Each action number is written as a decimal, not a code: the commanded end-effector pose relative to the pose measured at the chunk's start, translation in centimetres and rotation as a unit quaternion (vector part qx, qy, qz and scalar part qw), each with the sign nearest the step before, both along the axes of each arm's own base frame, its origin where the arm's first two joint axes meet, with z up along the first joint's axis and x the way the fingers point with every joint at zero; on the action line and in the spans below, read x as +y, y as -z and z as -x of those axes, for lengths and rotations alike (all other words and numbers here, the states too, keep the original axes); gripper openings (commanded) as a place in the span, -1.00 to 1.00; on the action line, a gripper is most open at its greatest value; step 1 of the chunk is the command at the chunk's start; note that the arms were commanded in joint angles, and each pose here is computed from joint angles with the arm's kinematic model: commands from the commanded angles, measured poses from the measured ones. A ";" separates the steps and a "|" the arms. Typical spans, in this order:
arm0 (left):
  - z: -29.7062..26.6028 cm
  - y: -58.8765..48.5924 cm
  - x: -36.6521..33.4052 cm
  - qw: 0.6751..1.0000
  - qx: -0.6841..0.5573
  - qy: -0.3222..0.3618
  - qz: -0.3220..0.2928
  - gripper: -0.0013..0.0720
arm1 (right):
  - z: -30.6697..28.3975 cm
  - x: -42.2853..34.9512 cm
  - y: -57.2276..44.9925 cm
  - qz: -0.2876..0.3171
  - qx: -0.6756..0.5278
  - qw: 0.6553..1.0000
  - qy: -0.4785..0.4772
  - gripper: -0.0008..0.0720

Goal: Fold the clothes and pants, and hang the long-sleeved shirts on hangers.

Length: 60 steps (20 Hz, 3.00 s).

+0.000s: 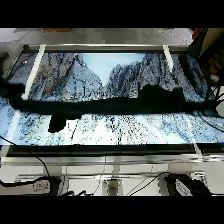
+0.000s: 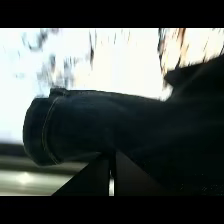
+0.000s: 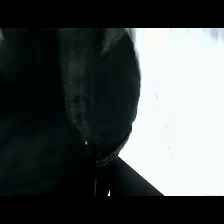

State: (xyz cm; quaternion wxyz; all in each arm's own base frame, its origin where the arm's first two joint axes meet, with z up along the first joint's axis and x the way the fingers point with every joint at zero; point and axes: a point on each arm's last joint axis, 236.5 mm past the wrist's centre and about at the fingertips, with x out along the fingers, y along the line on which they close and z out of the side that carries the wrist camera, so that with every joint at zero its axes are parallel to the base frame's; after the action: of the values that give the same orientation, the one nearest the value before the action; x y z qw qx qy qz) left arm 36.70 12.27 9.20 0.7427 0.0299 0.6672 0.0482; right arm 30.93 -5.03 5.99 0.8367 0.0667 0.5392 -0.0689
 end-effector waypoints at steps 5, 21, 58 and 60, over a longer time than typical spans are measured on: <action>12.2 12.4 -0.9 0.959 0.260 0.103 0.039 -0.89 | 15.0 1.7 8.3 -0.028 0.311 0.948 -0.053 -0.91; 6.2 14.4 3.3 0.983 0.146 0.089 -0.064 0.65 | 13.4 1.7 9.7 -0.029 0.274 0.961 -0.037 0.80; -17.8 -4.7 -9.9 0.832 -0.345 0.360 -0.246 -0.89 | -3.7 -1.3 5.3 -0.021 -0.112 0.989 0.096 0.74; -14.2 2.0 -8.0 0.885 -0.210 0.357 -0.212 -0.88 | -4.4 -1.5 5.3 -0.024 -0.123 0.987 0.102 0.74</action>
State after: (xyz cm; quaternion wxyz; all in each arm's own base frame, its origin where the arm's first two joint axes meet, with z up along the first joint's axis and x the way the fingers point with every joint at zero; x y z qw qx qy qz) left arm 54.94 2.12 12.91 0.8588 0.4276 0.2761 -0.0577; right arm 33.50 -6.07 -0.24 0.8681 0.1231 0.4662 -0.1180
